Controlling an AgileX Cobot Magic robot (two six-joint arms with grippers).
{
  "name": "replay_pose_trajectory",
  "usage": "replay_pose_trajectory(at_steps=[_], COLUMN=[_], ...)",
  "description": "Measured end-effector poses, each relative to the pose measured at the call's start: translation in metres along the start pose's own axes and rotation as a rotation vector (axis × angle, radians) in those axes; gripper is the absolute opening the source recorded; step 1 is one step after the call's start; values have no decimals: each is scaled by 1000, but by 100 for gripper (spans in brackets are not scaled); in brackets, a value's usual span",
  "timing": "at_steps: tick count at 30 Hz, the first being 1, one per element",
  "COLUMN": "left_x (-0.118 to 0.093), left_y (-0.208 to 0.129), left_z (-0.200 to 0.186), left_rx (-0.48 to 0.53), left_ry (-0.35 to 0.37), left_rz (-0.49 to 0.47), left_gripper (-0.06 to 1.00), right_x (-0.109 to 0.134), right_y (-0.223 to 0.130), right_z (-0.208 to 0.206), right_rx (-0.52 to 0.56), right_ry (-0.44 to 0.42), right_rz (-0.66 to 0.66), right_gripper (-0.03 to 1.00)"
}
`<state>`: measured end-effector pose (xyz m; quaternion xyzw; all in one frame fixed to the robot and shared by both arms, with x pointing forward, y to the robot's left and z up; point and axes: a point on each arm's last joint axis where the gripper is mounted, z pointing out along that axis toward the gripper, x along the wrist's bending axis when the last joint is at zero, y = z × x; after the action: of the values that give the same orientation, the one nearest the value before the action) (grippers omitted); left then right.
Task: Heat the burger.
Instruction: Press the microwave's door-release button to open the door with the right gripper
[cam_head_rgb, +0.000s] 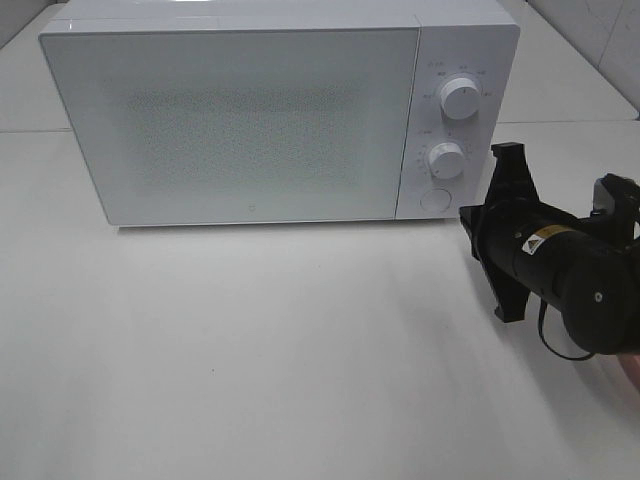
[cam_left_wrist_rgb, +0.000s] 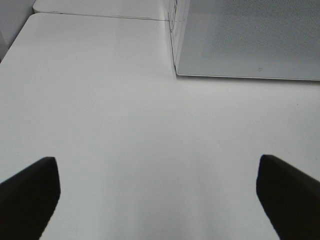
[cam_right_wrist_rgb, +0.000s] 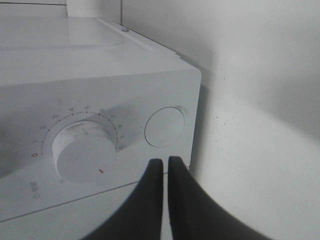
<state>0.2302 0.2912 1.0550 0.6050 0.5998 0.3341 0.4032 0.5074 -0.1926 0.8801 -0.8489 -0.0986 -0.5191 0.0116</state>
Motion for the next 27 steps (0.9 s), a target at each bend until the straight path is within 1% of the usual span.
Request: replay_pose_trajectory(at_steps=[9,11,27], left_x=[0,0,0], left_y=[0,0,0], left_z=[0,0,0], left_rx=[0,0,0], left_ry=[0,0,0], left_rz=[0,0,0], left_gripper=[99,99,99], right_x=[7,6,0], right_y=[7,7,-1], right_z=[23,28,64], right_rx=[-8,-5,13], right_ry=[3,-11,-30], right_rz=[8,5,8], right_gripper=[0,0,0])
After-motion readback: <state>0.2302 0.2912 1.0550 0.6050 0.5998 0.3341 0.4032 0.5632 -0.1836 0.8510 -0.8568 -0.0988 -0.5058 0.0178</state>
